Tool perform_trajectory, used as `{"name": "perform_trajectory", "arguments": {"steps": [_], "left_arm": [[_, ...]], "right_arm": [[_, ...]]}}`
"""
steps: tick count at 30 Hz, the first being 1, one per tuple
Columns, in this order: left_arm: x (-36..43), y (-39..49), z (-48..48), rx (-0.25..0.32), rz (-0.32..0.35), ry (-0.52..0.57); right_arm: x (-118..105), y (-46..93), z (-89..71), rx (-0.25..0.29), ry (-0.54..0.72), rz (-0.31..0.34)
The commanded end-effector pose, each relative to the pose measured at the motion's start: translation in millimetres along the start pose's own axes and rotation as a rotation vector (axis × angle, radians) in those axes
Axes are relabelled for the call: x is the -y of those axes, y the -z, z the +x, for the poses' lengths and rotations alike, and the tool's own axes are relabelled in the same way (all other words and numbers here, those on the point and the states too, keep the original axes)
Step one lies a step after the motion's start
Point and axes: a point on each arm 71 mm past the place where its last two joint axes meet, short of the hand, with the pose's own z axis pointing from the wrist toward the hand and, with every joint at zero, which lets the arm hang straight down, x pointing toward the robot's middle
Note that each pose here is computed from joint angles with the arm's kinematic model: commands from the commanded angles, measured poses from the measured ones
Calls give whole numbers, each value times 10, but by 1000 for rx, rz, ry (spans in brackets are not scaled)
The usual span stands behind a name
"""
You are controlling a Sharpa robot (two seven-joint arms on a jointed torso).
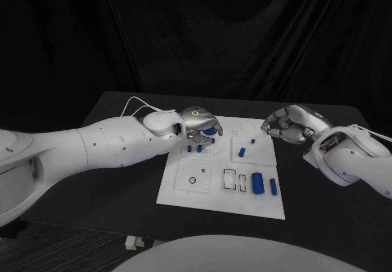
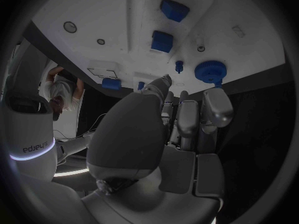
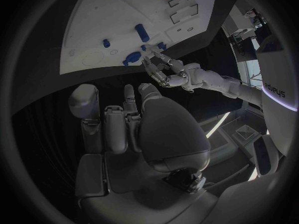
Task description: Assemble the parts on the task board
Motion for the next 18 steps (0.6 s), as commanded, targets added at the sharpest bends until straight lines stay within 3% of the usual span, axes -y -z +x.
{"name": "perform_trajectory", "arguments": {"steps": [1, 18], "left_arm": [[10, -25, 45, -29, 2, -2], [-6, -129, 110, -67, -32, -1]], "right_arm": [[8, 5, 3, 5, -3, 4], [23, 3, 11, -6, -3, 19]]}}
